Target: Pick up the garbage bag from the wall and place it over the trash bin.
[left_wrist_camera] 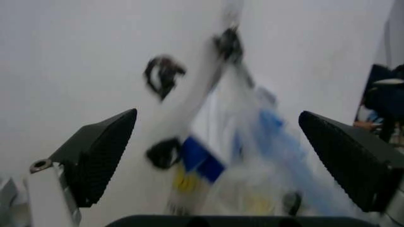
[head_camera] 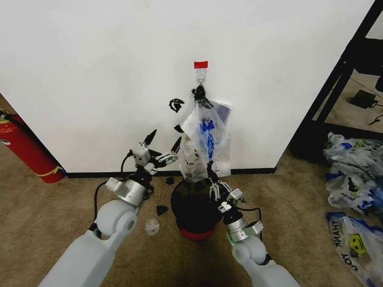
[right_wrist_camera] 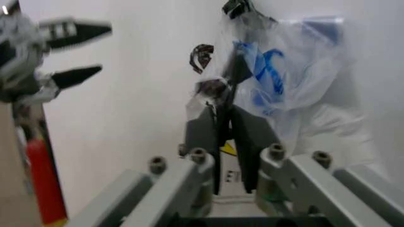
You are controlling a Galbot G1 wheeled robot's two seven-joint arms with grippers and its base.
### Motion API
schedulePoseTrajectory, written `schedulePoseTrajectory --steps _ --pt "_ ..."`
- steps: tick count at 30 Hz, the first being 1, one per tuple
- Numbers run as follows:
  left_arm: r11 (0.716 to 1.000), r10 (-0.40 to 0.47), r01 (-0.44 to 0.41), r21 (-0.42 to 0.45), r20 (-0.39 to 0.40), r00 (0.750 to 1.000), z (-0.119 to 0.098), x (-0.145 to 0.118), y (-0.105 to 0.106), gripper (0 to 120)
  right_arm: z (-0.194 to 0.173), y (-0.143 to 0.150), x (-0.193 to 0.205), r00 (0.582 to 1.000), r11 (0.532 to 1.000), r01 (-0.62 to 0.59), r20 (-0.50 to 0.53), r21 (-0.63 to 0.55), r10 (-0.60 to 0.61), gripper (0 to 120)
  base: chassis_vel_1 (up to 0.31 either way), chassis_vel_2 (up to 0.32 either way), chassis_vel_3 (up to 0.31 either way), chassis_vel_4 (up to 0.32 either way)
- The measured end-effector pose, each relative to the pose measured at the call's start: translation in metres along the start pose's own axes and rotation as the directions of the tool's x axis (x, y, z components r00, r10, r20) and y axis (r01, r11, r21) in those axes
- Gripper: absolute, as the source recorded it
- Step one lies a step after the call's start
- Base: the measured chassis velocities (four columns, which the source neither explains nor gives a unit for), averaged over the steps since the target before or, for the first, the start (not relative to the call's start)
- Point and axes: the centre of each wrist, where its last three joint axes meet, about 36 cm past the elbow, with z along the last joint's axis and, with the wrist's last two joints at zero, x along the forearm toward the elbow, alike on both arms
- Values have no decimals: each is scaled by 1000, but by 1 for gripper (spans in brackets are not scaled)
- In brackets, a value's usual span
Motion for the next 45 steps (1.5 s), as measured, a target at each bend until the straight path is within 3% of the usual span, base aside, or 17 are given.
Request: schedulePoseTrajectory --steps 4,5,8,11,13,16,19,21,23,26,30,35,39,45 --pt "996 -83 82 -25 -33 996 7 38 7 100 -28 -9 19 993 994 98 -73 56 -94 30 0 0 0 0" --pt "996 -83 82 -25 -33 996 7 38 7 100 -28 -9 19 993 994 98 -73 56 -94 30 0 0 0 0" --pt "990 -131 130 -51 -10 991 -7 59 11 100 -47 -35 21 956 960 273 -131 68 -263 43 0 0 0 0" --pt "989 -138 138 -56 -6 990 -11 62 11 100 -57 -50 21 937 941 332 -137 66 -321 49 0 0 0 0" --pt "988 -143 142 -61 -1 990 -16 66 9 100 -69 -65 14 922 925 378 -115 44 -371 59 0 0 0 0" --pt "986 -153 153 -65 0 988 -19 69 4 100 -97 -92 -2 869 869 494 -59 28 -491 73 0 0 0 0" --pt "985 -159 159 -68 2 987 -22 71 2 100 -121 -111 -5 824 823 566 -68 50 -562 84 0 0 0 0" --pt "984 -163 163 -71 6 987 -25 73 0 100 -132 -120 -10 841 836 541 -88 90 -534 88 0 0 0 0" --pt "983 -171 171 -69 14 985 -27 72 -2 100 -142 -127 -28 920 900 390 -129 193 -371 97 0 0 0 0" --pt "984 -168 169 -53 15 986 -27 70 -8 100 -144 -132 -48 969 929 238 -140 284 -206 100 0 0 0 0" --pt "987 -155 155 -38 4 988 -23 70 -16 100 -138 -153 -58 974 911 209 -161 355 -160 100 0 0 0 0" --pt "985 -166 165 -45 -2 986 -25 78 -17 100 -130 -194 -79 953 881 277 -224 384 -202 100 0 0 0 0" --pt "982 -182 182 -57 2 983 -29 84 -16 100 -132 -234 -105 912 860 399 -237 316 -336 98 0 0 0 0" --pt "987 -153 153 -46 18 988 -31 82 -21 100 -131 -244 -115 919 876 389 -187 286 -347 97 0 0 0 0"
